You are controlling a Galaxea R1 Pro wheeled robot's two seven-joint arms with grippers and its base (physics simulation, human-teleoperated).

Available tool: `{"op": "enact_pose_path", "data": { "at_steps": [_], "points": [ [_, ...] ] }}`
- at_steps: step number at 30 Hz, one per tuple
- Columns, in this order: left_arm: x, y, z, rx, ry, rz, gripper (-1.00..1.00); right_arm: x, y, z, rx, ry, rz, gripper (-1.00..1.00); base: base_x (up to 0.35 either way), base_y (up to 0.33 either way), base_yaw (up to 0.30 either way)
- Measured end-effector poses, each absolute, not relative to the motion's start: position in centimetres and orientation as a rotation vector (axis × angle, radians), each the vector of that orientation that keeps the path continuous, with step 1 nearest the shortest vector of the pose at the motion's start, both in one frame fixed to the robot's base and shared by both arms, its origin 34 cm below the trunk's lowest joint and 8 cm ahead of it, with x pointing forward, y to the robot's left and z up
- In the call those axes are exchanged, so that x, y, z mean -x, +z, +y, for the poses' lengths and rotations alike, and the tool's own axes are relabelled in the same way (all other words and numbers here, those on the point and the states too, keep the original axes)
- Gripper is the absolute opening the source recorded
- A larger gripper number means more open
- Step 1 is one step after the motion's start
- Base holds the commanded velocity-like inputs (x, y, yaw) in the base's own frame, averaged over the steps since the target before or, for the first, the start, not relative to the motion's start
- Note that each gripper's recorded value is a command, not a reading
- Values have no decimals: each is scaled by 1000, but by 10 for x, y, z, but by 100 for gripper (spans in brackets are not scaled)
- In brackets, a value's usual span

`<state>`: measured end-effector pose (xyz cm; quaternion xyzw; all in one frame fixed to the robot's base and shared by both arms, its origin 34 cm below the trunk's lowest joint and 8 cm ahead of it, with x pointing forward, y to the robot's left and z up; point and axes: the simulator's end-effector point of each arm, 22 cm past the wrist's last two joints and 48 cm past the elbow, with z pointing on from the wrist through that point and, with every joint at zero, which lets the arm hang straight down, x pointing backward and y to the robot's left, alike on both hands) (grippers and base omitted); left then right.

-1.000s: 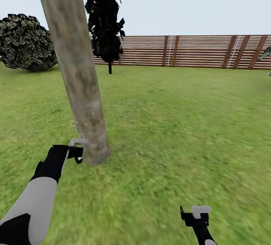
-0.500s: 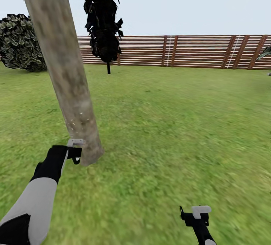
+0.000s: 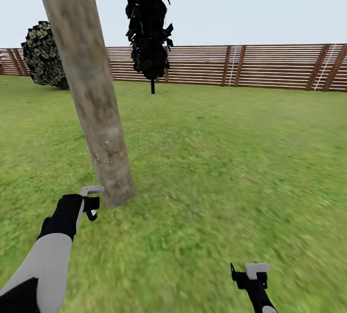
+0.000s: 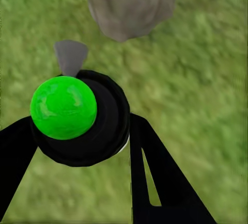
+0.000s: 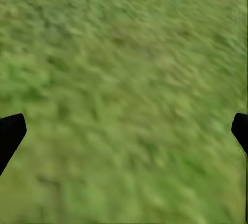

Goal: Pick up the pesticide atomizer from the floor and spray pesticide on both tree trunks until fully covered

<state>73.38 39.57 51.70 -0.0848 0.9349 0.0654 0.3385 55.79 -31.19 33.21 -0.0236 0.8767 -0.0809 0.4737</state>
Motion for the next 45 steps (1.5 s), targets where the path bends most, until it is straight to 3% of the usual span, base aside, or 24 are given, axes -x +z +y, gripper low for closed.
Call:
{"op": "enact_pose_path", "data": {
  "at_steps": [7, 17, 35, 45],
  "points": [
    [-723, 523, 450, 267, 280, 2429, -100, -558, 332, -312, 58, -197, 2144, 100, 135, -196, 8],
    [-708, 486, 408, 265, 266, 2496, -100, -558, 332, -312, 58, -197, 2145, 100, 10, -9, 195],
    [-680, 453, 407, 233, 289, 2507, -100, -558, 332, -312, 58, -199, 2145, 100, 259, -6, 39],
    [-679, 449, 404, 226, 285, 2497, -100, -557, 332, -312, 59, -198, 2146, 100, -21, -51, 239]
  ]
}}
